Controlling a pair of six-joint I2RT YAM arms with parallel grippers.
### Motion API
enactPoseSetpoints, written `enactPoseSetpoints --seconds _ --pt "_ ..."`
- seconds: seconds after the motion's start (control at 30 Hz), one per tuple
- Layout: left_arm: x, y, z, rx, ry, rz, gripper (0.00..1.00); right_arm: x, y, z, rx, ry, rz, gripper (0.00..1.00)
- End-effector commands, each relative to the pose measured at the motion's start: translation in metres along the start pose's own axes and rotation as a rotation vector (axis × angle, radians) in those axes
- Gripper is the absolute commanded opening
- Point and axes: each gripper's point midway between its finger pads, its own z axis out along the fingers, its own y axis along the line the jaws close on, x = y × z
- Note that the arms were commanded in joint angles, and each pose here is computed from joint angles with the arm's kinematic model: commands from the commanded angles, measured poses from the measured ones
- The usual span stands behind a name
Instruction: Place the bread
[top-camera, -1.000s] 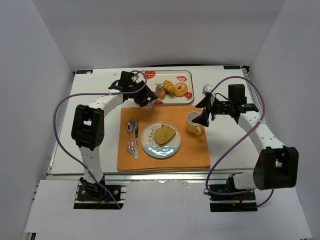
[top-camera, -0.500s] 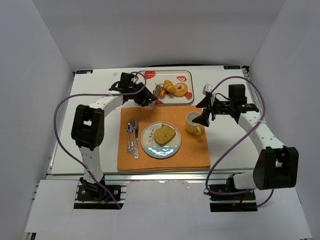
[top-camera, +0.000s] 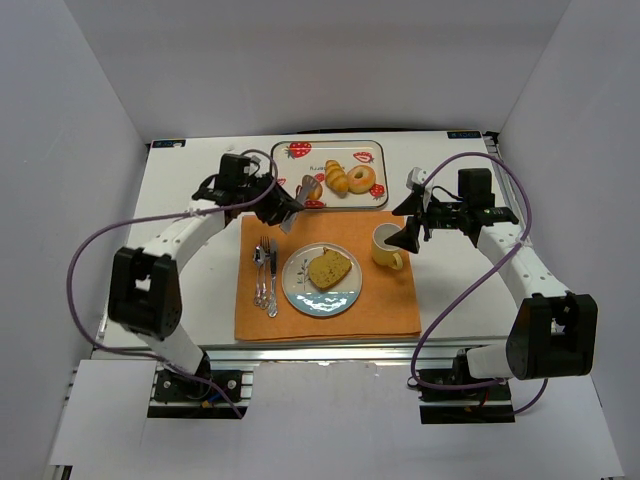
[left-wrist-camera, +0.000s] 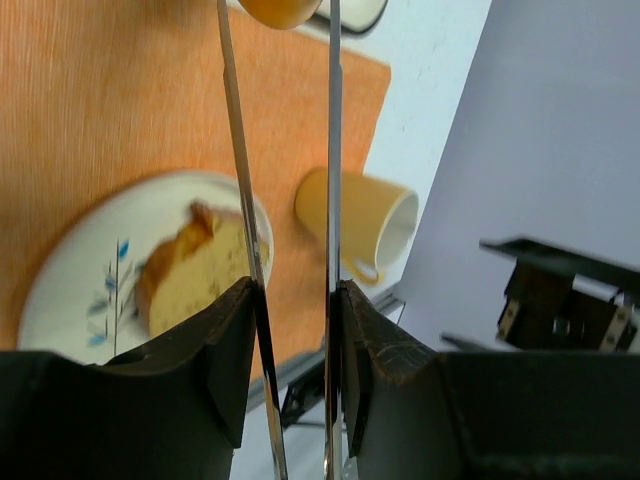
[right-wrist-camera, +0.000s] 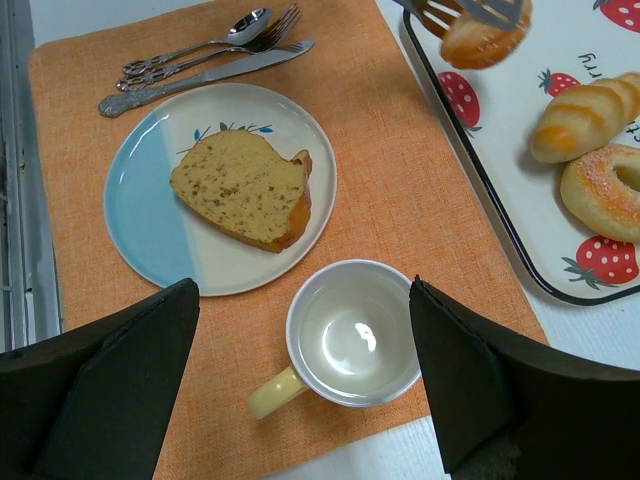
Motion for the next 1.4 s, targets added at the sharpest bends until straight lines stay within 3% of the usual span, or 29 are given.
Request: enactPoseSetpoints --seconds 0.0,0.43,0.8,1.37 --pt "0.020 -0.007 -0.040 0.014 -0.007 0.045 0.10 -0.011 0.002 -0.003 -0.011 -0.026 -0.036 0.89" --pt "0.124 0.031 -0.141 -0.116 0.118 0.004 0.09 -0.015 -0.004 -0.002 -0.023 -0.015 -0.036 0.89" --pt "0.169 0.056 -0.165 -0.228 0.229 -0.013 0.09 -0.014 -0.005 -0.001 -0.028 -0.014 -0.023 0.89" --pt "0.169 0.053 -0.139 -0.234 0.250 0.024 0.45 -0.012 -0.005 -0.001 -0.023 -0.010 -0.026 0.89"
